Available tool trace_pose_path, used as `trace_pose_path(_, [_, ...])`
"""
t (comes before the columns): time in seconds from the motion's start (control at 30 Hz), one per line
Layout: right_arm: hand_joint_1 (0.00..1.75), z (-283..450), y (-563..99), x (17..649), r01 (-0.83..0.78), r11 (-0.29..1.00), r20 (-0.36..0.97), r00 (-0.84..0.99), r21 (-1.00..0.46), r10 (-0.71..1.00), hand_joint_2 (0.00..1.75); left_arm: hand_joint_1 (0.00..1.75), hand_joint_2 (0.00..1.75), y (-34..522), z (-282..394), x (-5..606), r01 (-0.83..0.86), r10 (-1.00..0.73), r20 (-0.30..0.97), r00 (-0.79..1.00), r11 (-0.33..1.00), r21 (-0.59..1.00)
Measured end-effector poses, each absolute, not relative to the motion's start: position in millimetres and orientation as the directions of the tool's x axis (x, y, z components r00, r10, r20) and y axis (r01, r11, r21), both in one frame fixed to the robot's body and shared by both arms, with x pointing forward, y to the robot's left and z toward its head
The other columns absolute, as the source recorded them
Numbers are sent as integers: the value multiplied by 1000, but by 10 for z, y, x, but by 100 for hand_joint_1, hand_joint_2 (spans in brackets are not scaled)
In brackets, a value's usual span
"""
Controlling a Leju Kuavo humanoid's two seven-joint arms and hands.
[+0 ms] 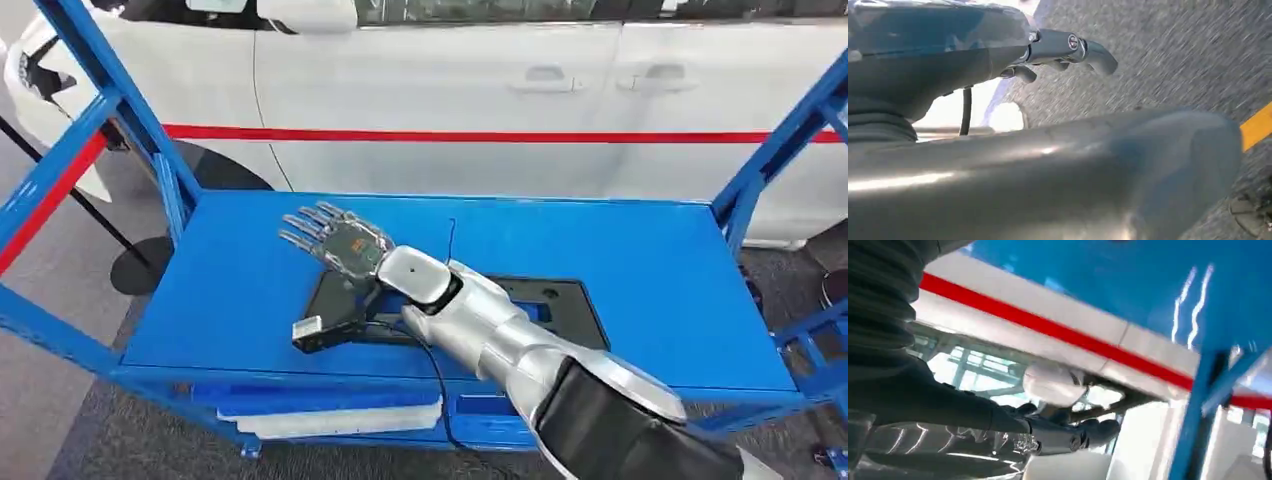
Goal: Take the parts from the cabinet and place them on the table.
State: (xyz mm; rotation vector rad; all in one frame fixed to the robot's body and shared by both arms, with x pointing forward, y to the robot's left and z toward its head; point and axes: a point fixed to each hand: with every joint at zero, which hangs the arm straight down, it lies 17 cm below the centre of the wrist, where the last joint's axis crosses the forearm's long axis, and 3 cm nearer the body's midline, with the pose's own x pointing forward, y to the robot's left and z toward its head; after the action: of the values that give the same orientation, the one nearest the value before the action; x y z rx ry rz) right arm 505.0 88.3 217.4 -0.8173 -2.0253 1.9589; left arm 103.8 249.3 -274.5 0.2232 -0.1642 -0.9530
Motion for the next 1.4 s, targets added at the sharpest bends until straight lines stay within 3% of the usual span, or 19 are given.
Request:
trace_pose_path(0.37, [0, 2033, 262, 5436, 178, -74, -186, -773, -981, 606, 0, 0, 0, 2482, -2749, 1006, 774, -806, 39, 591, 580, 254])
trace_pose_path(0.83, [0, 2484, -263, 5702, 226, -98, -234, -722, -969, 652, 0, 0, 0, 2514, -2763, 939, 754, -786, 41, 617, 606, 252])
trace_pose_path(1.0, [0, 2650, -550, 5657, 213, -135, -248, -718, -968, 650, 0, 0, 0, 2542, -2774, 880, 761, -790, 32, 612, 599, 248])
trace_pose_path(1.4, [0, 2640, -1721, 5246, 55, -98, -108, -715, -994, 691, 0, 0, 0, 2612, -2806, 671, 730, -755, 16, 656, 639, 244])
